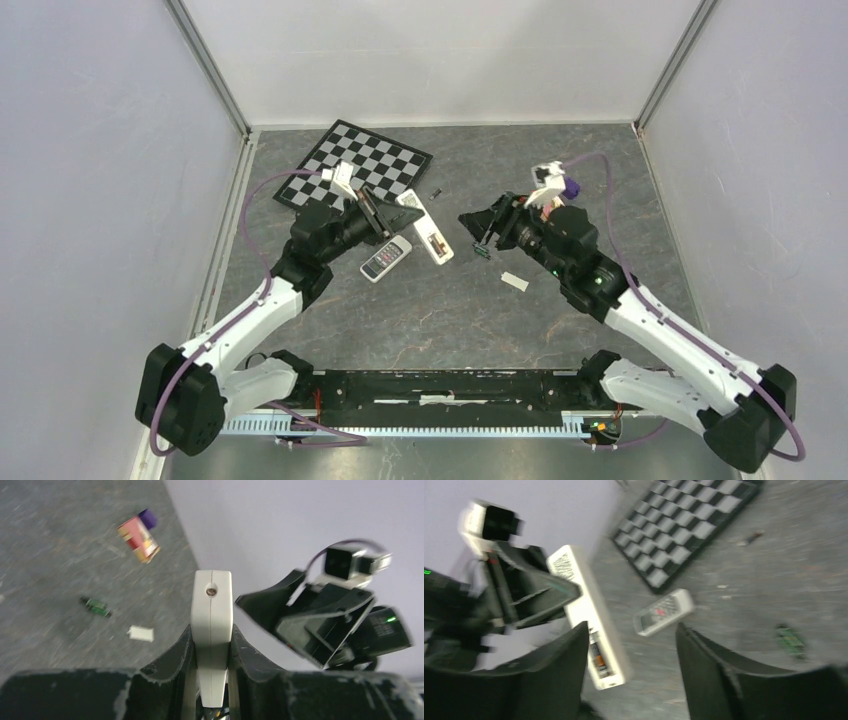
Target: Load the batteries into the remote control
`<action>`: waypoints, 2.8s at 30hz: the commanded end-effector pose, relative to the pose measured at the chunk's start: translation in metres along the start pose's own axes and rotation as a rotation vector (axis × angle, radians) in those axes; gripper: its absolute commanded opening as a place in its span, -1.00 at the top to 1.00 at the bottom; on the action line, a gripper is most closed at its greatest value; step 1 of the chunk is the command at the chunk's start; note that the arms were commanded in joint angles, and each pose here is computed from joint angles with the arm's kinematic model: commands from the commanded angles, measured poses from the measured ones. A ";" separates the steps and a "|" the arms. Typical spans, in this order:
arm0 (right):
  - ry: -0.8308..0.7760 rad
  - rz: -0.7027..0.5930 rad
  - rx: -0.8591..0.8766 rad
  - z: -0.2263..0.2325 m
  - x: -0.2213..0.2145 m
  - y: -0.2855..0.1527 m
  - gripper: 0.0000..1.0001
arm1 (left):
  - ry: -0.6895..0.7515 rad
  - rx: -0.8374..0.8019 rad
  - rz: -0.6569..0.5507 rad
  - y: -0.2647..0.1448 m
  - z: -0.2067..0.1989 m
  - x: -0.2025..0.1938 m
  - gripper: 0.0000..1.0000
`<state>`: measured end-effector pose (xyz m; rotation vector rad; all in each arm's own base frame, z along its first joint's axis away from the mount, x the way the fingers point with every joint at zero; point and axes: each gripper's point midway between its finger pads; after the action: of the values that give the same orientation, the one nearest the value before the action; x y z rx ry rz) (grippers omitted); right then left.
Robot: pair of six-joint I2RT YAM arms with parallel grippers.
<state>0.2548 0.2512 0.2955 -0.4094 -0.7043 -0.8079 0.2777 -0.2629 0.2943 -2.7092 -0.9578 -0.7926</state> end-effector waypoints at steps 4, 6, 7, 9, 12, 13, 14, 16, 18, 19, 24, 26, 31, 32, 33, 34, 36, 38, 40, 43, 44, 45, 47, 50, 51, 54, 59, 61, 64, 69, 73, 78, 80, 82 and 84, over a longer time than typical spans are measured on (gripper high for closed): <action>-0.589 0.298 -0.393 -0.110 -0.030 0.001 -0.15 | 0.078 0.108 0.008 -0.026 0.042 -0.023 0.96; -0.659 0.368 -0.448 -0.134 -0.038 0.003 -0.16 | 0.096 0.114 0.008 -0.030 0.046 -0.027 0.96; -0.675 0.409 -0.457 -0.145 -0.046 0.006 -0.19 | 0.111 0.111 0.009 -0.033 0.047 -0.028 0.96; -0.685 0.462 -0.455 -0.161 -0.056 0.012 -0.26 | 0.143 0.105 0.008 -0.036 0.048 -0.030 0.96; -0.692 0.499 -0.446 -0.180 -0.063 0.027 -0.26 | 0.182 0.116 0.008 -0.041 0.051 -0.031 0.96; -0.702 0.503 -0.442 -0.184 -0.064 0.032 -0.23 | 0.189 0.126 0.007 -0.042 0.053 -0.031 0.96; -0.714 0.516 -0.446 -0.190 -0.066 0.038 -0.20 | 0.191 0.138 0.002 -0.043 0.056 -0.030 0.96; -0.741 0.551 -0.444 -0.199 -0.071 0.048 -0.12 | 0.197 0.143 -0.001 -0.045 0.056 -0.030 0.96; -0.746 0.578 -0.459 -0.210 -0.076 0.056 -0.02 | 0.195 0.146 0.005 -0.044 0.057 -0.031 0.96; -0.752 0.584 -0.451 -0.212 -0.077 0.060 0.04 | 0.193 0.148 0.007 -0.044 0.058 -0.031 0.96; -0.787 0.617 -0.460 -0.227 -0.084 0.069 0.21 | 0.186 0.153 0.017 -0.042 0.060 -0.032 0.96; -0.796 0.631 -0.464 -0.233 -0.086 0.069 0.24 | 0.184 0.151 0.019 -0.041 0.060 -0.031 0.96; -0.809 0.663 -0.474 -0.243 -0.089 0.069 0.32 | 0.178 0.149 0.023 -0.040 0.060 -0.032 0.96; -0.806 0.676 -0.469 -0.244 -0.090 0.068 0.32 | 0.175 0.149 0.022 -0.040 0.060 -0.031 0.96; -0.801 0.691 -0.458 -0.243 -0.093 0.066 0.31 | 0.175 0.148 0.022 -0.040 0.060 -0.031 0.96; -0.792 0.701 -0.434 -0.239 -0.095 0.065 0.24 | 0.174 0.147 0.021 -0.040 0.060 -0.031 0.96; -0.770 0.721 -0.399 -0.234 -0.102 0.061 0.09 | 0.174 0.147 0.019 -0.041 0.060 -0.030 0.96; -0.741 0.744 -0.375 -0.231 -0.109 0.057 0.02 | 0.173 0.145 0.015 -0.041 0.059 -0.029 0.96; -0.727 0.762 -0.369 -0.233 -0.115 0.054 0.00 | 0.173 0.143 0.015 -0.041 0.058 -0.029 0.96; -0.717 0.785 -0.378 -0.240 -0.122 0.053 0.00 | 0.173 0.139 0.018 -0.040 0.057 -0.029 0.96; -0.712 0.790 -0.373 -0.242 -0.124 0.053 0.01 | 0.172 0.137 0.020 -0.040 0.057 -0.029 0.96; -0.706 0.795 -0.370 -0.243 -0.125 0.054 0.03 | 0.171 0.137 0.019 -0.040 0.057 -0.029 0.96; -0.697 0.811 -0.374 -0.246 -0.127 0.055 0.09 | 0.170 0.136 0.016 -0.040 0.056 -0.028 0.96; -0.683 0.833 -0.380 -0.247 -0.131 0.054 0.15 | 0.171 0.136 0.016 -0.041 0.055 -0.028 0.96; -0.674 0.839 -0.388 -0.248 -0.131 0.053 0.17 | 0.170 0.139 0.014 -0.041 0.056 -0.027 0.96; -0.655 0.862 -0.397 -0.249 -0.135 0.048 0.24 | 0.173 0.139 0.013 -0.041 0.055 -0.026 0.96; -0.649 0.901 -0.433 -0.256 -0.139 0.039 0.47 | 0.181 0.140 0.012 -0.040 0.055 -0.024 0.96; -0.647 0.906 -0.440 -0.257 -0.140 0.037 0.49 | 0.185 0.141 0.011 -0.040 0.054 -0.023 0.96; -0.636 0.915 -0.445 -0.255 -0.140 0.034 0.50 | 0.190 0.142 0.008 -0.040 0.054 -0.021 0.96; -0.618 0.936 -0.417 -0.247 -0.143 0.029 0.61 | 0.193 0.146 0.005 -0.040 0.055 -0.019 0.96; -0.606 0.962 -0.371 -0.238 -0.149 0.022 0.76 | 0.196 0.144 0.004 -0.039 0.054 -0.018 0.96; -0.623 0.988 -0.355 -0.233 -0.153 0.011 0.79 | 0.196 0.150 0.003 -0.039 0.056 -0.017 0.96; -0.633 0.990 -0.353 -0.231 -0.154 0.010 0.70 | 0.196 0.151 0.000 -0.039 0.056 -0.016 0.96; -0.642 0.990 -0.370 -0.234 -0.155 0.010 0.49 | 0.198 0.151 0.000 -0.039 0.056 -0.015 0.96; -0.654 0.991 -0.405 -0.241 -0.155 0.012 0.34 | 0.198 0.152 -0.002 -0.040 0.056 -0.015 0.96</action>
<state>0.2879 0.2030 0.0159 -1.2595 -0.7990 0.1661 0.2630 -0.2200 0.2107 -2.4505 -0.9261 -0.7991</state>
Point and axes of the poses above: each gripper's point midway between its finger pads, its own y axis out along the fingers, its own z axis along the line the jaws close on, x = y × z, and after that the axes turned 1 degree about y, right-handed
